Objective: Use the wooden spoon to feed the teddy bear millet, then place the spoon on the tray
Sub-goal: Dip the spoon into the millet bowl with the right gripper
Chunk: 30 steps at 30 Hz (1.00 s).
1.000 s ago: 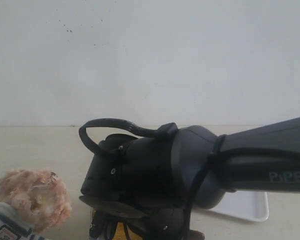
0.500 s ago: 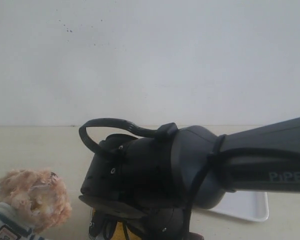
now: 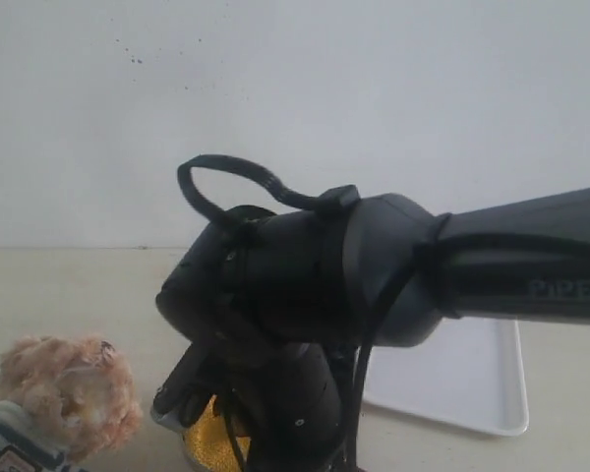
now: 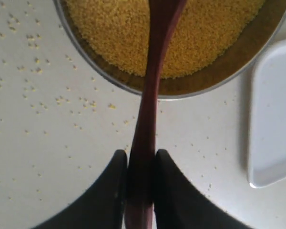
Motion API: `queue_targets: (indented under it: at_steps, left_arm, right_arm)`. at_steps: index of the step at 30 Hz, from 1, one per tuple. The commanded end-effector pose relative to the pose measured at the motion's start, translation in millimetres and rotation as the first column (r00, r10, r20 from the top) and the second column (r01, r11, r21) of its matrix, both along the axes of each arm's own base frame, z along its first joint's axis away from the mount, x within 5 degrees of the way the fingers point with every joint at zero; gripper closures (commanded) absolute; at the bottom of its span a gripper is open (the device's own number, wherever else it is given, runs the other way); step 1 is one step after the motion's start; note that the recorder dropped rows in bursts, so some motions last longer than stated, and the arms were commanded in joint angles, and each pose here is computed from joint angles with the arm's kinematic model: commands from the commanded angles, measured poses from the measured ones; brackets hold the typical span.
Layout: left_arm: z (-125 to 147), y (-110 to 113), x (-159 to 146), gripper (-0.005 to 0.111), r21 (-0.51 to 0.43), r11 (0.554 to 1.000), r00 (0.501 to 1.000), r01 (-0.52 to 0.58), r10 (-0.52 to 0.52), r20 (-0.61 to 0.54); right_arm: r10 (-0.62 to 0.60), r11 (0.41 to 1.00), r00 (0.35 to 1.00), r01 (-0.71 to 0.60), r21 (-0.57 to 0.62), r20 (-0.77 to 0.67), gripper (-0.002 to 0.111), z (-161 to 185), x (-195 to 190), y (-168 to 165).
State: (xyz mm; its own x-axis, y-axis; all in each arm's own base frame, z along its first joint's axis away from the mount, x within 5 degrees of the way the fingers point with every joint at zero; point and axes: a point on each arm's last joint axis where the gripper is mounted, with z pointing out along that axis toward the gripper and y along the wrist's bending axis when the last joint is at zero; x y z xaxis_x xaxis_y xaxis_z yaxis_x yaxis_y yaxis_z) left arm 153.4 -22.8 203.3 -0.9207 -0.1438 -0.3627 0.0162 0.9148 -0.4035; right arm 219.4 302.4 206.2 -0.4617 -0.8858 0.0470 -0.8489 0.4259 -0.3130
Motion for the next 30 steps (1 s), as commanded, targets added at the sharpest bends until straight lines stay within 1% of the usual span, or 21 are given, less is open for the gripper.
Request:
queue_targets:
  at_steps: [1,6,11,16,22,27,30]
  left_arm:
    - [3.0,-0.3,1.0,0.103,-0.008,1.0,1.0,0.0,0.0,0.01]
    - [3.0,-0.3,1.0,0.103,-0.008,1.0,1.0,0.0,0.0,0.01]
    - [3.0,-0.3,1.0,0.103,-0.008,1.0,1.0,0.0,0.0,0.01]
    - [3.0,-0.3,1.0,0.103,-0.008,1.0,1.0,0.0,0.0,0.01]
    - [3.0,-0.3,1.0,0.103,-0.008,1.0,1.0,0.0,0.0,0.01]
    - [3.0,-0.3,1.0,0.103,-0.008,1.0,1.0,0.0,0.0,0.01]
    - [3.1,-0.4,1.0,0.103,-0.01,1.0,1.0,-0.002,0.002,0.011]
  right_arm:
    - [-0.08,0.996,0.995,0.082,0.027,-0.062,0.104,1.0,11.3,-10.7]
    - [-0.112,0.991,0.985,0.121,0.058,-0.134,0.104,-0.5,15.0,-15.2]
    - [-0.098,0.988,0.978,0.119,0.104,-0.183,0.104,-1.4,11.9,-11.2]
    - [-0.099,0.982,0.977,0.128,0.142,-0.191,0.104,-1.7,11.5,-7.7]
    - [-0.104,0.981,0.975,0.133,0.143,-0.196,0.104,-1.7,11.8,-8.2]
    - [-0.164,0.961,0.961,0.207,0.185,-0.223,0.104,3.7,22.0,-17.4]
    - [-0.183,0.943,0.947,0.245,0.224,-0.265,0.104,9.2,26.7,-23.3]
